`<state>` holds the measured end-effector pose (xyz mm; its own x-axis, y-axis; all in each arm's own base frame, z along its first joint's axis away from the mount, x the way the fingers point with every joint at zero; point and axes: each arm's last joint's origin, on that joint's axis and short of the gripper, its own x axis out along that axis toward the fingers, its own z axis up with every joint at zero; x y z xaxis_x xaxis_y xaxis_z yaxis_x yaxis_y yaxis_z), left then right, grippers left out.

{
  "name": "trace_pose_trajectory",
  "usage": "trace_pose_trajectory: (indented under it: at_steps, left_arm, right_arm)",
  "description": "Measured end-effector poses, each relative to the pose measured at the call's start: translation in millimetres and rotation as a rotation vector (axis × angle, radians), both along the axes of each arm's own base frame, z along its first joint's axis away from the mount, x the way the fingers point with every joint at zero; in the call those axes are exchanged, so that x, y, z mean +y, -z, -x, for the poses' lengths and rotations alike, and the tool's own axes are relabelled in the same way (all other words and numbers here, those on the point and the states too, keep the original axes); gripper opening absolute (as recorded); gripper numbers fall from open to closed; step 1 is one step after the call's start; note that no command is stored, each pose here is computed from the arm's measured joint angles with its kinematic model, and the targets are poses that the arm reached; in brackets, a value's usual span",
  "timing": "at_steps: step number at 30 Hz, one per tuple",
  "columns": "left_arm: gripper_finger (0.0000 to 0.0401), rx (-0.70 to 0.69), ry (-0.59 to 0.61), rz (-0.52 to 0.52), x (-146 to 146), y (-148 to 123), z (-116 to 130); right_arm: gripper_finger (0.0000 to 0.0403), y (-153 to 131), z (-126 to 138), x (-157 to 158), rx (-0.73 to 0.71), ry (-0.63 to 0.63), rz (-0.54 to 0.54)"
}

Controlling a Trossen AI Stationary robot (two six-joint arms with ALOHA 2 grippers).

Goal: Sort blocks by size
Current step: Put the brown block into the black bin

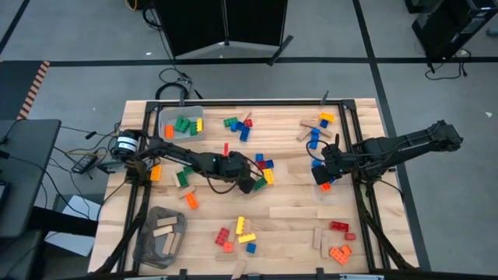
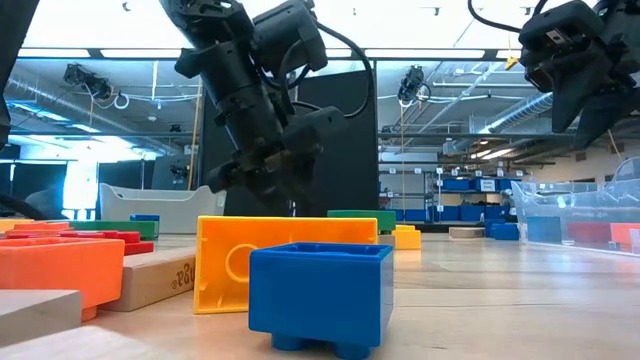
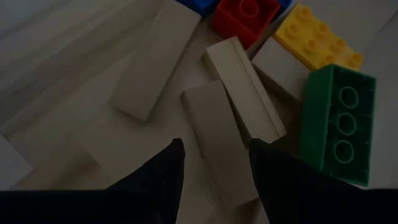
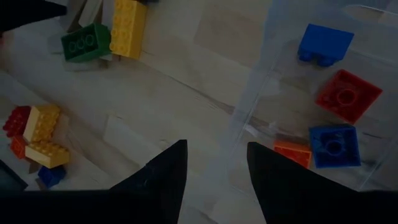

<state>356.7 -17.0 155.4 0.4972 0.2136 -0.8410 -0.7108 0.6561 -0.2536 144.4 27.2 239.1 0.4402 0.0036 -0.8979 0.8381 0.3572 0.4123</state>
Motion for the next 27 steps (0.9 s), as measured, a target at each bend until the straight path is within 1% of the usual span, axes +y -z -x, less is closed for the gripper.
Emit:
trace_pose_trajectory:
  at_steps: [3, 6, 9, 17, 20, 24, 27]
  left_arm:
    - [0.0188, 0.013, 0.003, 0.0, 0, 7, -2]
    - [0.0187, 0.019, 0.026, 0.041, -2, 17, -6]
    - [0.0187, 0.035, 0.038, 0.053, -5, 26, -9]
    - [0.0187, 0.063, 0.039, 0.043, -6, 27, -9]
    - [0.0186, 0.102, 0.043, 0.047, -6, 25, -9]
    - [0.0163, 0.171, 0.083, 0.029, -7, 20, -8]
    - [0.0125, 0.191, 0.089, 0.025, -7, 17, -9]
  right_arm:
    - [0.0181, 0, 0, 0, -0.003, 0.0, -0.001]
    - [0.0181, 0, -1, 0, -0.009, 0.0, -0.002]
    - [0.0181, -1, -1, 0, -0.011, 0.001, -0.002]
    - [0.0181, -1, -2, 0, -0.016, 0.001, -0.003]
    - [0.0181, -1, -2, 0, -0.016, 0.001, -0.003]
    - [0.0181, -1, -2, 0, -0.016, 0.0, -0.003]
    - [0.0181, -1, -2, 0, -0.016, -0.001, -0.002]
